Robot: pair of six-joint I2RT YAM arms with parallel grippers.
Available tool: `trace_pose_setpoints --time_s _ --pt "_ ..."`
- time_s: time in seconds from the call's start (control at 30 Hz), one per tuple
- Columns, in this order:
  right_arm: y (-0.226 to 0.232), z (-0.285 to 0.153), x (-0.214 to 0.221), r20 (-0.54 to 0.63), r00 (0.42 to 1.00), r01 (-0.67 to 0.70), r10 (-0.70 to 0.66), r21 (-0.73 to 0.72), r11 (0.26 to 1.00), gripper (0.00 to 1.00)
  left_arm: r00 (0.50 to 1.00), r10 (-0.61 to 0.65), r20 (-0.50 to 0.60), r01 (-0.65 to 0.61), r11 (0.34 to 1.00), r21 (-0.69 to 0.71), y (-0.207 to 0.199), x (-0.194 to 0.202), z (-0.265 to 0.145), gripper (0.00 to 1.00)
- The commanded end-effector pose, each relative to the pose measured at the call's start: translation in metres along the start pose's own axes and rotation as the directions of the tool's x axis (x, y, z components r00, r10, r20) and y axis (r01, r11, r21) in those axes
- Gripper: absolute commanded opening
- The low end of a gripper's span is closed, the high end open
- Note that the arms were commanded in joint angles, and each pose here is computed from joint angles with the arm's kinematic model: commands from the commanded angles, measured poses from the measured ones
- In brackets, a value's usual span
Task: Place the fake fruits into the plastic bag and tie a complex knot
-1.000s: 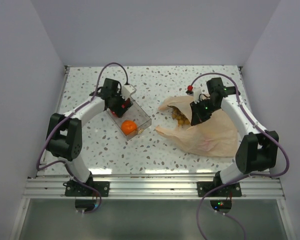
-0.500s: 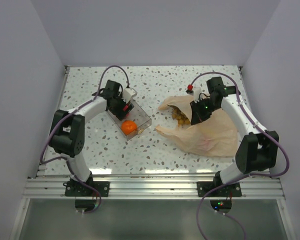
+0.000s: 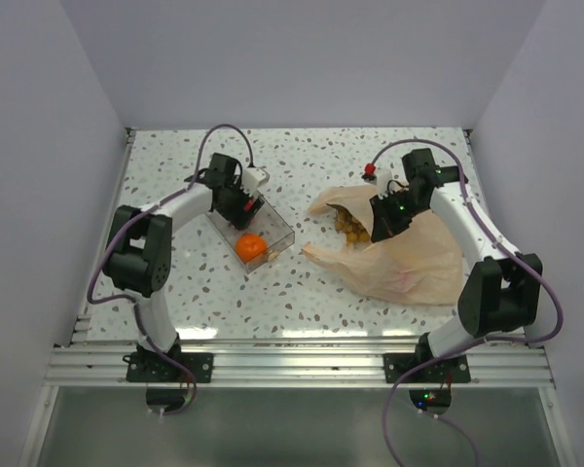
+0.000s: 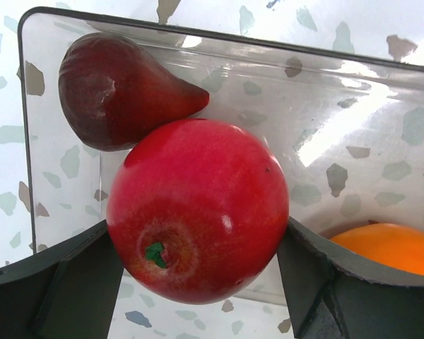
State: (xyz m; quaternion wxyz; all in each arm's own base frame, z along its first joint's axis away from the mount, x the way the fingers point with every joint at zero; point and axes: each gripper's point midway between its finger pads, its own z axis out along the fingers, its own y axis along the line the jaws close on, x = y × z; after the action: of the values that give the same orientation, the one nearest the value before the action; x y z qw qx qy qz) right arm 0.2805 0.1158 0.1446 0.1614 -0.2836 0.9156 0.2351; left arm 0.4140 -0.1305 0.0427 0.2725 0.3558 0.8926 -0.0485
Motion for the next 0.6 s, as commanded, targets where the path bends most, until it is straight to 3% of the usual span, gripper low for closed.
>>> trace_pose_setpoints --time_s 0.0,0.23,0.37,0.5,0.57 --pt "-0.001 -0.007 -0.013 0.025 1.000 0.012 -0.012 0.007 1.000 0.00 0.992 -0.008 0.126 0.010 1.000 -0.015 0.010 -0.039 -0.018 0.72" --pt "0.001 -0.008 -0.017 0.047 0.999 0.009 -0.009 0.004 1.000 0.00 0.940 0.013 0.342 -0.039 0.997 0.069 -0.014 -0.089 -0.092 0.53" --pt "0.003 -0.010 -0.021 0.064 0.998 0.007 -0.006 -0.003 1.000 0.00 0.902 -0.060 0.427 -0.048 0.970 0.237 -0.048 -0.110 -0.122 0.53" --pt "0.006 -0.014 -0.028 0.095 0.995 0.004 -0.003 -0.008 1.000 0.00 0.822 -0.092 0.562 -0.165 0.906 0.390 -0.119 -0.132 -0.139 0.53" --pt "0.008 -0.017 -0.031 0.106 0.994 0.002 -0.001 -0.004 1.000 0.00 0.804 -0.136 0.579 -0.165 0.884 0.437 -0.144 -0.137 -0.140 0.53"
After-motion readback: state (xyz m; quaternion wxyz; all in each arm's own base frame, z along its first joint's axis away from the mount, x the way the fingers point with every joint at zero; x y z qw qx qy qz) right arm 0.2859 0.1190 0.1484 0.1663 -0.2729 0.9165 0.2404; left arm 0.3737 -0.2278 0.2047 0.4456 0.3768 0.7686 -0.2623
